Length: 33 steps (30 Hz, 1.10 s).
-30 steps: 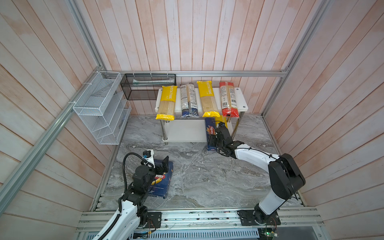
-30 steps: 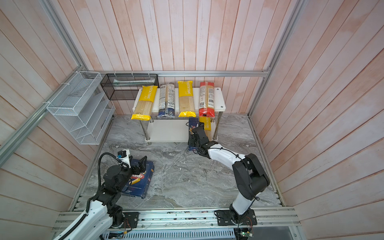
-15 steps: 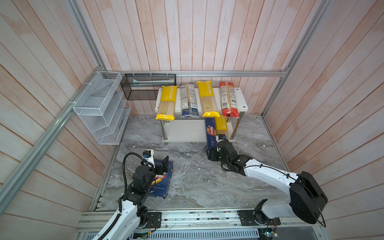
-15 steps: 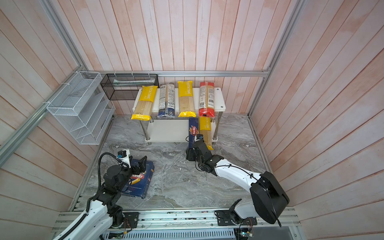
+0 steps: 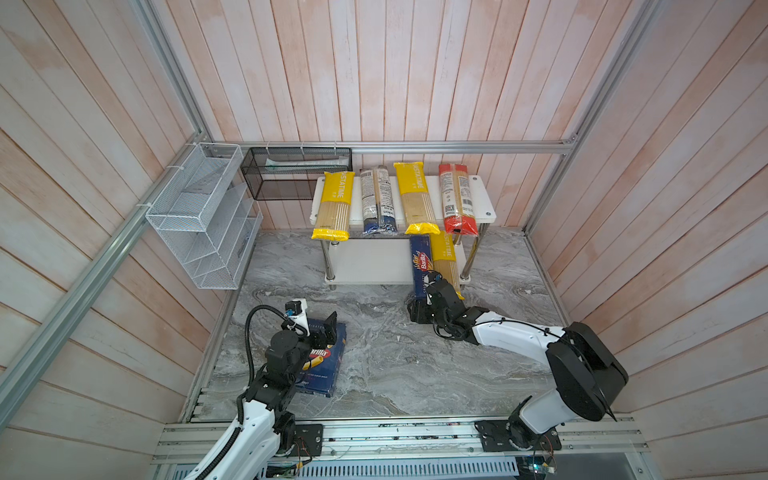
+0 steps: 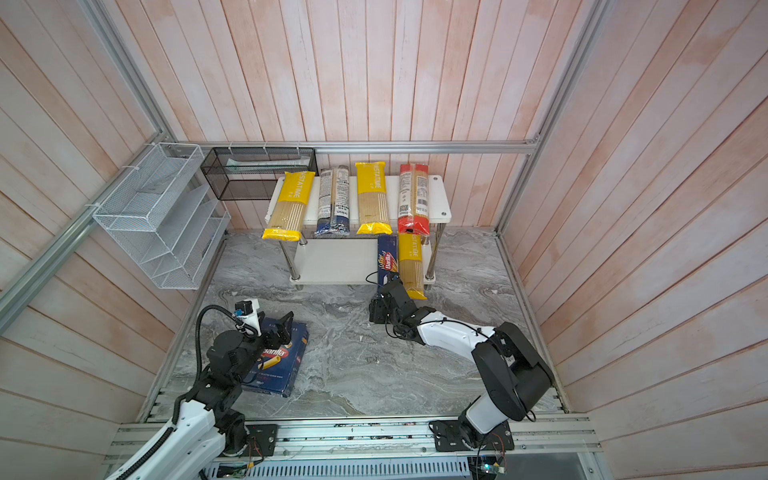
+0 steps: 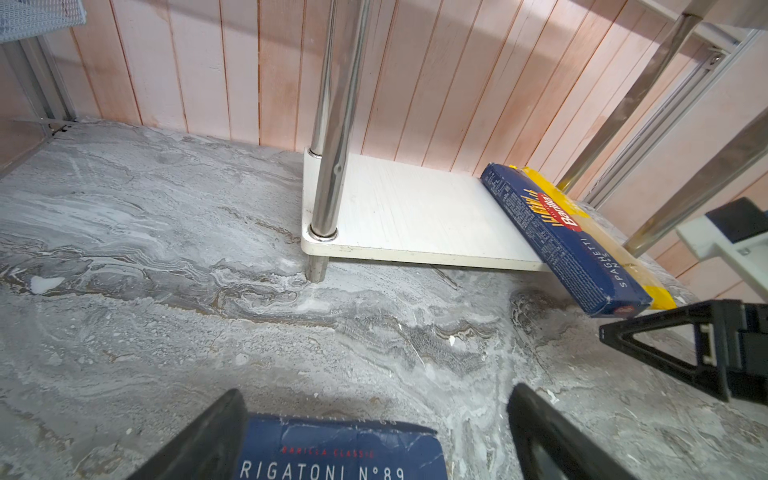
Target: Place and organize the pasta boxes and bags onto the shelf
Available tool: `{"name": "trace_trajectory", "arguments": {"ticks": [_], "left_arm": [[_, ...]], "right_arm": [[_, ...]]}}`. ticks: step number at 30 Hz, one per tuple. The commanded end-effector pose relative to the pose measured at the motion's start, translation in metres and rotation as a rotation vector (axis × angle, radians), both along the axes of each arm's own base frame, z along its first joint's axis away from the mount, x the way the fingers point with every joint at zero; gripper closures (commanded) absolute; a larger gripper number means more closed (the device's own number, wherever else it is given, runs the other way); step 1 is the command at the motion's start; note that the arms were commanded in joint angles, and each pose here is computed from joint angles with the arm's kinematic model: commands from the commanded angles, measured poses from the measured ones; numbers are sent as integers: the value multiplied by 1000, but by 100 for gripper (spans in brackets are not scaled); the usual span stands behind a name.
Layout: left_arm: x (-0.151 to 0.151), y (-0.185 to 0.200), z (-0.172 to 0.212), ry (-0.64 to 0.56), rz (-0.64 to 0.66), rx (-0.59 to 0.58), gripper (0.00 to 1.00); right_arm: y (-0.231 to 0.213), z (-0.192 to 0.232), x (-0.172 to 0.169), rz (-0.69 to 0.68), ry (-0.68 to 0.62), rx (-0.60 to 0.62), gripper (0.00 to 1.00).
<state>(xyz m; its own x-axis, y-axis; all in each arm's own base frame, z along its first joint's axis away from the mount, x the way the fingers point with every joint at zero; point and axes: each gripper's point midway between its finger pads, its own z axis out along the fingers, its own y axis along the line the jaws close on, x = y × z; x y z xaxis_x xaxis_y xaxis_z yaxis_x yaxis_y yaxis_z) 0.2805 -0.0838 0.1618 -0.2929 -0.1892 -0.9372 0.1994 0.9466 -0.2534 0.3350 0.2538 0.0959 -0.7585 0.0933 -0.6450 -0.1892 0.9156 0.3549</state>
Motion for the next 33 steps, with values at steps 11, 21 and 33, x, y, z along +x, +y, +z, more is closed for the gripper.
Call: {"name": "trace_trajectory", "arguments": {"ticks": [11,21,33], "left_arm": [[6,14,14,-17,71,-31,0],[5,30,21,58,173,-52,0],[-5,38,-1,345,284,-196,0]], "right_arm": [[1,15,31,13,-66,-7,30],[23,22,9,175,-40,20,30],[22,66,-61,288,-107,59,28]]}}
